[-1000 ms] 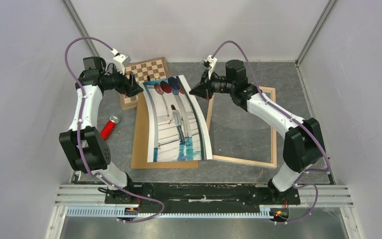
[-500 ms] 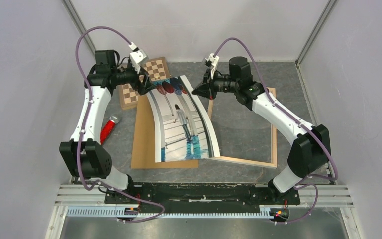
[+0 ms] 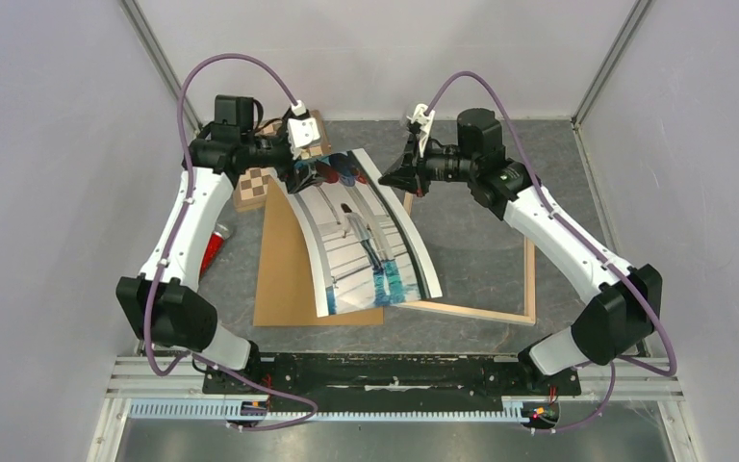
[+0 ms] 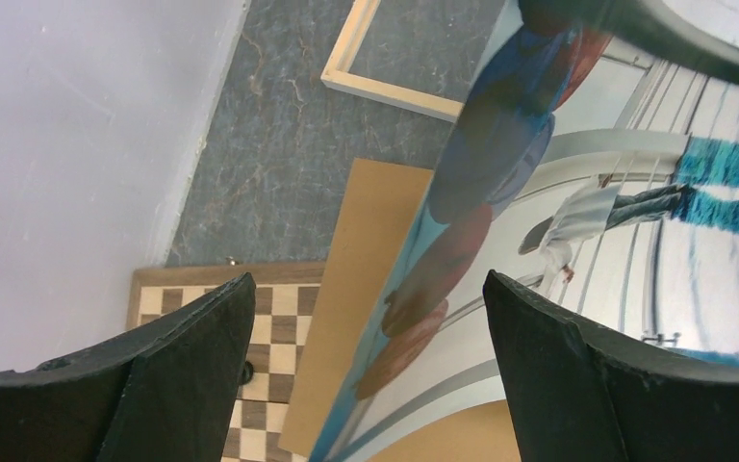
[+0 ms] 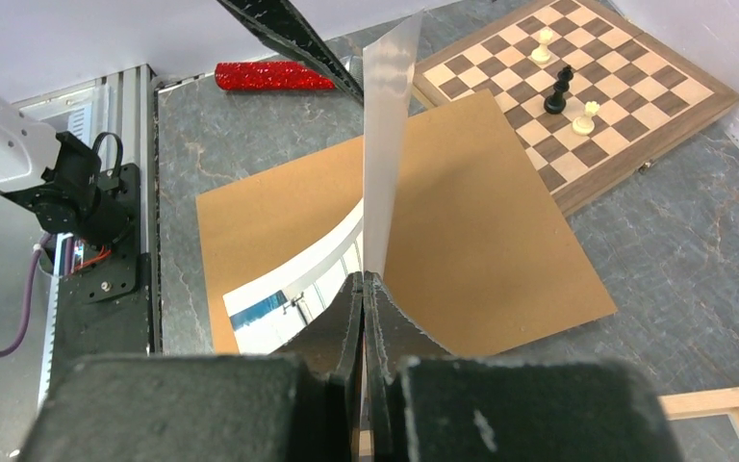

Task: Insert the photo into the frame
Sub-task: Turn over the photo from the photo frame.

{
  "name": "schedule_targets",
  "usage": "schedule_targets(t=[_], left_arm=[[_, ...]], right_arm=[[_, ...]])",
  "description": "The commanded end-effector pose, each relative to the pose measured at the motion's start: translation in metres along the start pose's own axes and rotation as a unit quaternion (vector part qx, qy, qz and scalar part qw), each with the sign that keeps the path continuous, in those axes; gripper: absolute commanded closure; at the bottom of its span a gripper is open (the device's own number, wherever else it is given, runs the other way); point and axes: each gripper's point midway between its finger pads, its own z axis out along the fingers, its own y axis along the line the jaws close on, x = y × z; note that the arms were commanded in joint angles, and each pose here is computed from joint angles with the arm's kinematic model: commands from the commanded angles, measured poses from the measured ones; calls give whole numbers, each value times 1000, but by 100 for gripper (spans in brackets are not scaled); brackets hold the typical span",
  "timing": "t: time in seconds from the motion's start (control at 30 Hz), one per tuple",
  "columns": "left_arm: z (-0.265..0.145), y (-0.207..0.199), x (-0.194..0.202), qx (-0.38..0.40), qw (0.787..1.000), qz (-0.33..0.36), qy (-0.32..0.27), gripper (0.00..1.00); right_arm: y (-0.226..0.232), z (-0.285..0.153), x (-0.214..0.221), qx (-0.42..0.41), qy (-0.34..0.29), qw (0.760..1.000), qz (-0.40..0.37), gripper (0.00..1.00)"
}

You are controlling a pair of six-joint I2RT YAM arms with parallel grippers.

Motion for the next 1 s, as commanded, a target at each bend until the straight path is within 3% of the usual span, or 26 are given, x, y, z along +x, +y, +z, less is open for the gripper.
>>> schedule_targets(t=[0.0, 0.4, 0.7, 0.97], left_arm=[[3, 5, -19, 14, 997, 69, -15, 5], [21, -41, -20, 114, 988, 103, -17, 10], [27, -45, -32, 123, 988, 92, -25, 39], [23, -48, -40, 119, 988, 89, -26, 72]], right_arm=[[12, -11, -13, -11, -9, 999, -35, 100], [13, -23, -14, 12, -2, 998, -60, 100], [7, -33, -8, 48, 9, 996, -81, 100], [5, -38, -8, 66, 10, 994, -81, 100]])
